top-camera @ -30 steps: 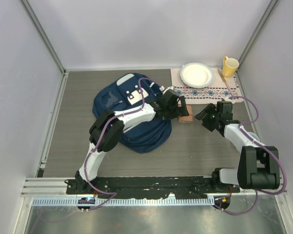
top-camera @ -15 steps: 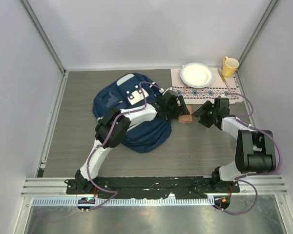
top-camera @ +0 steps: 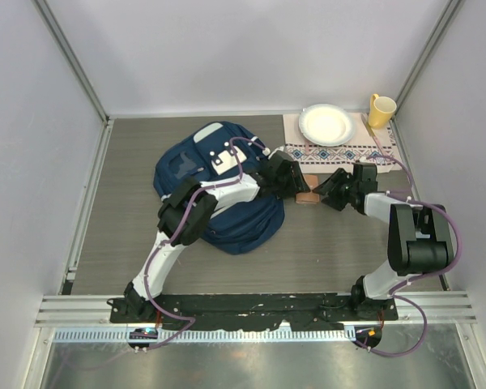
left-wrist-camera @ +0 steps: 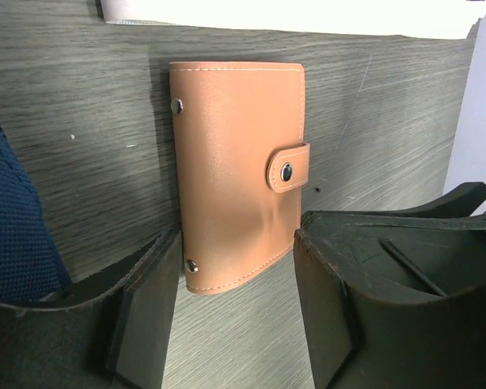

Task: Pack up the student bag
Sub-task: Pick up the stationery from the center of the board.

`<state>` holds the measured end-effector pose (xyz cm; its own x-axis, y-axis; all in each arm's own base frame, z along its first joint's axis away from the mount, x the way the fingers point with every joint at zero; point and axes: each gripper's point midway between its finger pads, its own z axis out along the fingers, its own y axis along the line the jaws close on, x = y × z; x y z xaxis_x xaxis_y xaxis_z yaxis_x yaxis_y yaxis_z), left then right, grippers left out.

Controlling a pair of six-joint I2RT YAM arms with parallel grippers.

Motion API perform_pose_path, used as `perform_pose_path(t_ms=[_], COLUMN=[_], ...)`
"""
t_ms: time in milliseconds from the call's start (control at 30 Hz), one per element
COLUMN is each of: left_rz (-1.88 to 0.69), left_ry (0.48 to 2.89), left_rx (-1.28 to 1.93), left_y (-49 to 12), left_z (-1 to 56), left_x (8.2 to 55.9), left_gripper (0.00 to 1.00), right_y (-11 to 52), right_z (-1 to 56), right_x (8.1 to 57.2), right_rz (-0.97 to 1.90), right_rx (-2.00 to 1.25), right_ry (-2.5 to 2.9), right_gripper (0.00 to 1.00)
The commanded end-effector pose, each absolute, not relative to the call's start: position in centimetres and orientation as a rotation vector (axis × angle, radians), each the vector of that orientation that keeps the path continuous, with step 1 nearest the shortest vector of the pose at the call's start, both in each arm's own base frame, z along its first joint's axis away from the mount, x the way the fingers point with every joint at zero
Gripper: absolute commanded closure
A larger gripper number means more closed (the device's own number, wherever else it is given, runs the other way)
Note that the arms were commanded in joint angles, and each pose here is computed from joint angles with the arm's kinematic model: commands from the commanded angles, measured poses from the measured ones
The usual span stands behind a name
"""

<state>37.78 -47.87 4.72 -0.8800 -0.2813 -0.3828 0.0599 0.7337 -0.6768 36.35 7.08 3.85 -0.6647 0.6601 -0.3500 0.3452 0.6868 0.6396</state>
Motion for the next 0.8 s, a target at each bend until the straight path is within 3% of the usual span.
perform_pose_path(t_ms=[0,467,767], left_rz=[-0.895,-0.953,-0.933], left_ry=[2.575,2.597,2.600], left_rx=[-0.154,-0.115,-0.127], left_y=[-46.7,-48.0,-47.6], left_z=[0.2,-0.1,-0.4], left_x=[36.6,35.9,35.8], left_gripper=[0.41,0.61,0.67], right_y=[7.6,7.8,5.7], right_z=[4.7,4.7,5.0], right_x=[37.2,37.0,36.8], right_rz=[0.782,0.803,0.635], right_rx=[0.731,0.730,0.755], right_ry=[2.279,2.276,2.264], right_gripper=[0.45,0.53,0.44])
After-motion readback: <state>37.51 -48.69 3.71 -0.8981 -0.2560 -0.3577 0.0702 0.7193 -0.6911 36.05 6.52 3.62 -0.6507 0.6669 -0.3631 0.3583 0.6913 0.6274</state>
